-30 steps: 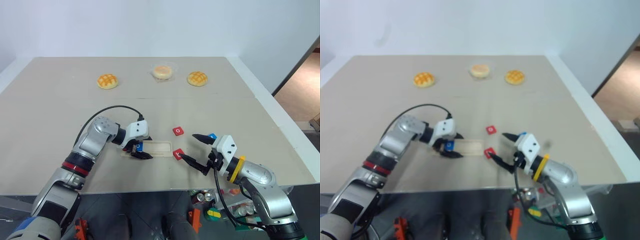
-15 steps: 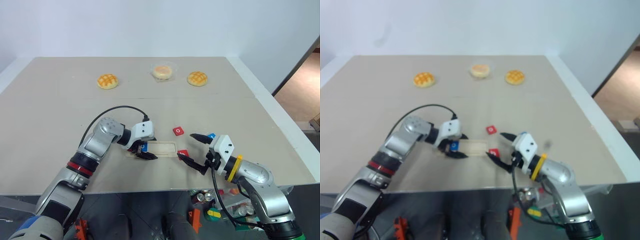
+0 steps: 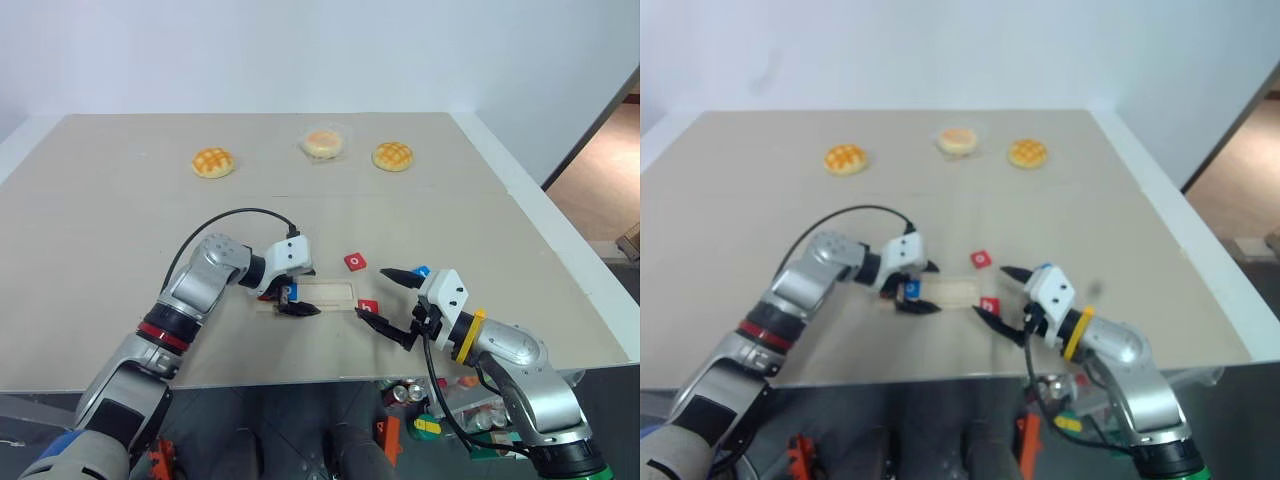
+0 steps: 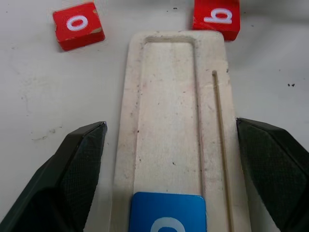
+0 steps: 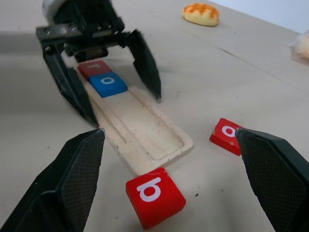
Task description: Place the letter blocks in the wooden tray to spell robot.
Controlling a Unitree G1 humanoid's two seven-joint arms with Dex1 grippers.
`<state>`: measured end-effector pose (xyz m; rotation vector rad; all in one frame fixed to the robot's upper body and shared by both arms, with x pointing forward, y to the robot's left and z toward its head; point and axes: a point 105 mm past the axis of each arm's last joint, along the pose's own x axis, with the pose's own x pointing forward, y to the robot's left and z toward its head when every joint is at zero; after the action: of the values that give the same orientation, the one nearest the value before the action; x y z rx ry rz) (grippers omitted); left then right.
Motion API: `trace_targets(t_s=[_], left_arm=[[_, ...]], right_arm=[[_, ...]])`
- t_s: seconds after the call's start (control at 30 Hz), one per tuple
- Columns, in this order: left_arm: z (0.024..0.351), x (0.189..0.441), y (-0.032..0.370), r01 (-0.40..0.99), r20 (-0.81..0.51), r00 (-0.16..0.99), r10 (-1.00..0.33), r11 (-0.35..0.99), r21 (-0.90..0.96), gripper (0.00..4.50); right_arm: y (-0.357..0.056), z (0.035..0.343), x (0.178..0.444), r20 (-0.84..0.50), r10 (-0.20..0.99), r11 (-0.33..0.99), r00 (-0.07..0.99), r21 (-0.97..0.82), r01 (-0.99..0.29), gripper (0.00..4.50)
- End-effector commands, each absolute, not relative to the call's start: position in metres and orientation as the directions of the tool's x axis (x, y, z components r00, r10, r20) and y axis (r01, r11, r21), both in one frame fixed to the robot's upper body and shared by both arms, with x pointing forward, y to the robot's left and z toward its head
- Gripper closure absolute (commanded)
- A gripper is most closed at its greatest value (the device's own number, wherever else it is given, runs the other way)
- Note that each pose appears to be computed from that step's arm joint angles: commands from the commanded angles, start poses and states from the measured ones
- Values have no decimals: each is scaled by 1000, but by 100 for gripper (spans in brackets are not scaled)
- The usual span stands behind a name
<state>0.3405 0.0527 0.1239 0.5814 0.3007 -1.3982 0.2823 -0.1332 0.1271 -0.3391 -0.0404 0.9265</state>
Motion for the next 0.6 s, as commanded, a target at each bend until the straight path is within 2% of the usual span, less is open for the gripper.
trace_targets(t_s=[0.03, 0.1, 0.2, 0.37, 0.4, 0.47, 0.6], left_arm=[[175, 315, 63, 980, -387, 47, -921, -33, 198, 9], [188, 291, 69, 987, -282, -66, -957, -103, 121, 9], [188, 273, 81, 991, -186, -96, -978, -111, 70, 9], [172, 260, 94, 992, -140, -37, -989, -53, 113, 9], [166, 262, 95, 988, -110, 27, -994, 10, 155, 9], [155, 260, 97, 988, -69, 100, -993, 91, 121, 9], [147, 256, 98, 980, -71, 155, -985, 144, 137, 9]], right_arm=[[-140, 140, 287, -150, 821, 480, 551, -339, -809, 0], [-143, 138, 291, -195, 829, 442, 524, -347, -827, 0], [-146, 131, 299, -273, 830, 394, 487, -332, -857, 0], [-145, 119, 302, -347, 838, 332, 422, -289, -898, 0], [-146, 114, 303, -368, 832, 330, 416, -275, -903, 0], [-148, 108, 303, -389, 825, 326, 410, -266, -907, 0], [-146, 107, 298, -392, 829, 327, 399, -240, -914, 0]])
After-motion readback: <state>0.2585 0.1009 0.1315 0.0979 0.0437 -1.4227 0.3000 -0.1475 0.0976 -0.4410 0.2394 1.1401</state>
